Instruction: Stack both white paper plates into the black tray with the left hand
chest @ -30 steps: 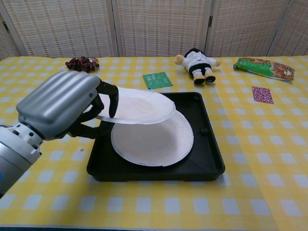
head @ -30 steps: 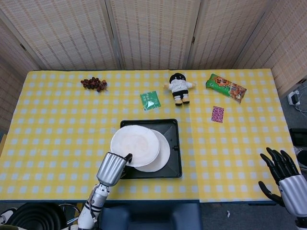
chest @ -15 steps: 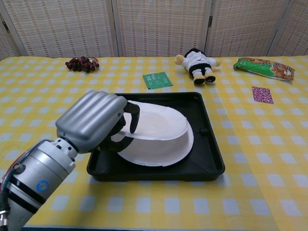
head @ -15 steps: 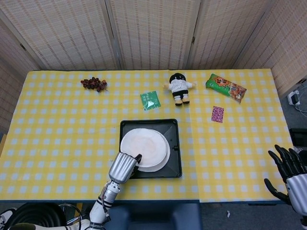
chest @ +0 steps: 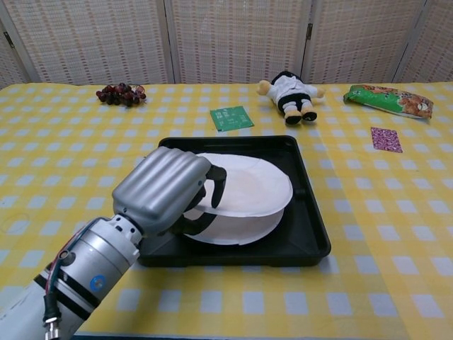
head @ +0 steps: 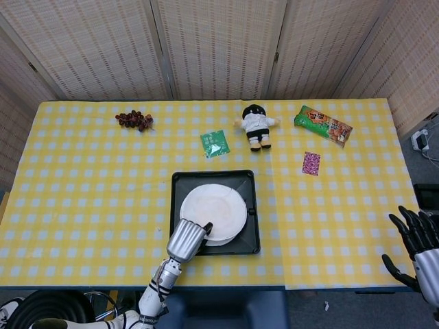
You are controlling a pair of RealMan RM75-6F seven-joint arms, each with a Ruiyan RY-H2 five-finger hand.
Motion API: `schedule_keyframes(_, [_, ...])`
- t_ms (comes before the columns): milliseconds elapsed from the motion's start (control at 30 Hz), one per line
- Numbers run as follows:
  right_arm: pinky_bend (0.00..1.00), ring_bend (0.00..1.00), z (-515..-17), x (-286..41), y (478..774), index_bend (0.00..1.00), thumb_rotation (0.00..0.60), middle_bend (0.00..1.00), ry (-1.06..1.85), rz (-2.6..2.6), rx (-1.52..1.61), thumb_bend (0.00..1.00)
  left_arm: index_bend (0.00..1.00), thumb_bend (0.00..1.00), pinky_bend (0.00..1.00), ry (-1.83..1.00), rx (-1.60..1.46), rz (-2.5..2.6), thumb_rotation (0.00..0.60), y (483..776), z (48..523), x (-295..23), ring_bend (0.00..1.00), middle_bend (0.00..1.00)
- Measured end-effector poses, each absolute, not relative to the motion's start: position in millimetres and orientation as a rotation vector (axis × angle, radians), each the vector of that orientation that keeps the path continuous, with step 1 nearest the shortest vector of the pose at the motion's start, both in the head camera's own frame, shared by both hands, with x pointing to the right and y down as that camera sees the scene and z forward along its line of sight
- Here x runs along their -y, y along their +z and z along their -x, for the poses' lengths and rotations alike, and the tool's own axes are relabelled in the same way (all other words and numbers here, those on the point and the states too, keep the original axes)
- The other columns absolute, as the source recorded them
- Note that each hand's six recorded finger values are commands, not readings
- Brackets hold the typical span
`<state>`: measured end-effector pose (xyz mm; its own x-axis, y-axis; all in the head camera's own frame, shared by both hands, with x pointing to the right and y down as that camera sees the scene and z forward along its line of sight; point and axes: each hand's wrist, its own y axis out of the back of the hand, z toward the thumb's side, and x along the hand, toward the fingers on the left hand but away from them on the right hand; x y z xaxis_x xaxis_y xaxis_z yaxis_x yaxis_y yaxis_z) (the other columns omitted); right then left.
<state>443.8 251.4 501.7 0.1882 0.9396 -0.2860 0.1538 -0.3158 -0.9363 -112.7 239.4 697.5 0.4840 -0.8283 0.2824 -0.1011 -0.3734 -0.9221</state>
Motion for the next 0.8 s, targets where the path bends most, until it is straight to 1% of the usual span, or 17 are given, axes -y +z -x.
schedule_keyframes(100, [0.0, 0.0, -444, -251, 502, 0.0, 0.6, 0.0, 1.209, 1.647, 1.052, 0.37, 0.52, 0.47, 1.0, -0.97, -0.791, 1.796, 0.6, 696, 113, -239, 1.0, 1.0])
schedule_keyframes(167, [0.0, 0.0, -443, -252, 502, 0.0, 0.6, 0.0, 1.209, 1.648, 1.051, 0.37, 0.5, 0.44, 1.0, -0.969, -0.792, 1.8, 0.6, 695, 113, -240, 1.0, 1.0])
schedule_keyframes(333, [0.0, 0.0, -443, -253, 499, 0.0, 0.6, 0.0, 1.199, 1.642, 1.058, 0.37, 0.5, 0.37, 1.0, -0.985, -0.779, 1.848, 0.6, 693, 112, -245, 1.0, 1.0])
schedule_keyframes(667, [0.0, 0.0, -443, -253, 501, 0.0, 0.6, 0.0, 1.205, 1.64, 1.052, 0.37, 0.49, 0.32, 1.0, -0.995, -0.748, 1.831, 0.6, 678, 123, -245, 1.0, 1.0])
schedule_keyframes(800, [0.0, 0.0, -441, -254, 500, 0.0, 0.6, 0.0, 1.2, 1.638, 1.051, 0.37, 0.48, 0.25, 1.0, -0.993, -0.757, 1.833, 0.6, 669, 130, -244, 1.0, 1.0])
